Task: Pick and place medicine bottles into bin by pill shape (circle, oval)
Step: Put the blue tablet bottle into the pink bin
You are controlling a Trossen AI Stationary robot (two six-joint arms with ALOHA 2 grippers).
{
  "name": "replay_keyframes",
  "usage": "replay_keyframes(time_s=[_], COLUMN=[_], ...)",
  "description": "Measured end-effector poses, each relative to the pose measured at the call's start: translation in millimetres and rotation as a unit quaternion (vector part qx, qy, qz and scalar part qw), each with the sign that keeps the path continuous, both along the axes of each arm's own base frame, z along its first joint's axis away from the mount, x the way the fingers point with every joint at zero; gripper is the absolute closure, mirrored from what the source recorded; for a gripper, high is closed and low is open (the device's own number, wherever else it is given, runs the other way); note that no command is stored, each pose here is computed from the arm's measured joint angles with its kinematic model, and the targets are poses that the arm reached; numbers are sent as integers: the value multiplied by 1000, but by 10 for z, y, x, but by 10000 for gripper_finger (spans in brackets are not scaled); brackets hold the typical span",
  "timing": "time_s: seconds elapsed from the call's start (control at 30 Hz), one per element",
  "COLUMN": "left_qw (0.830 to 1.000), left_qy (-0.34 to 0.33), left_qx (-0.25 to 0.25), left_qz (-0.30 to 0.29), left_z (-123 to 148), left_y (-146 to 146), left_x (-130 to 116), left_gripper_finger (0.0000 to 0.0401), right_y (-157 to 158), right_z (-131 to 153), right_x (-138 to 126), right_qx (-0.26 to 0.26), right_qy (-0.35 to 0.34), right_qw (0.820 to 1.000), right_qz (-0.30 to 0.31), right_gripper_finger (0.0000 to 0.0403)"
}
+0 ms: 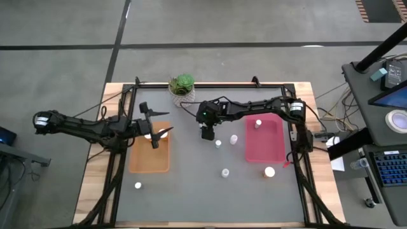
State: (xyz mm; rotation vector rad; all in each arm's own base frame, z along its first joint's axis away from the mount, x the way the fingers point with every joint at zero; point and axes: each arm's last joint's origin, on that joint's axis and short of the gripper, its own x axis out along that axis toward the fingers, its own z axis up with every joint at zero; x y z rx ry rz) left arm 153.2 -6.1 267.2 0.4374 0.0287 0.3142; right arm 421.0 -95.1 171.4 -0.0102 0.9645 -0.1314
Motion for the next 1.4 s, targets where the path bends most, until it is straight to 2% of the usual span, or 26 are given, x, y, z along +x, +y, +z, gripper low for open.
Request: replay_keyframes(time_s=[0.7,1.0,1.17,1.4], left_qw=[1000,1000,1000,1000], left_qy=[4,6,6,9], left_qx=[2,4,4,4], left_qz=[0,0,0,0], left_z=[-9,-14,-14,-21], left_y=[-1,-2,-3,-4], left_x=[11,19,17,25], left_gripper_finger=[134,134,134,134], right_y=[20,66,103,230], right_z=[4,10,151,563], right_x=[5,13,-15,-143], right_qx=[0,1,9,28], right_qy=[-1,-2,-17,-52], right_qw=[1000,1000,1000,998], right_qz=[3,4,-9,-35], right_gripper_finger=[284,284,286,284])
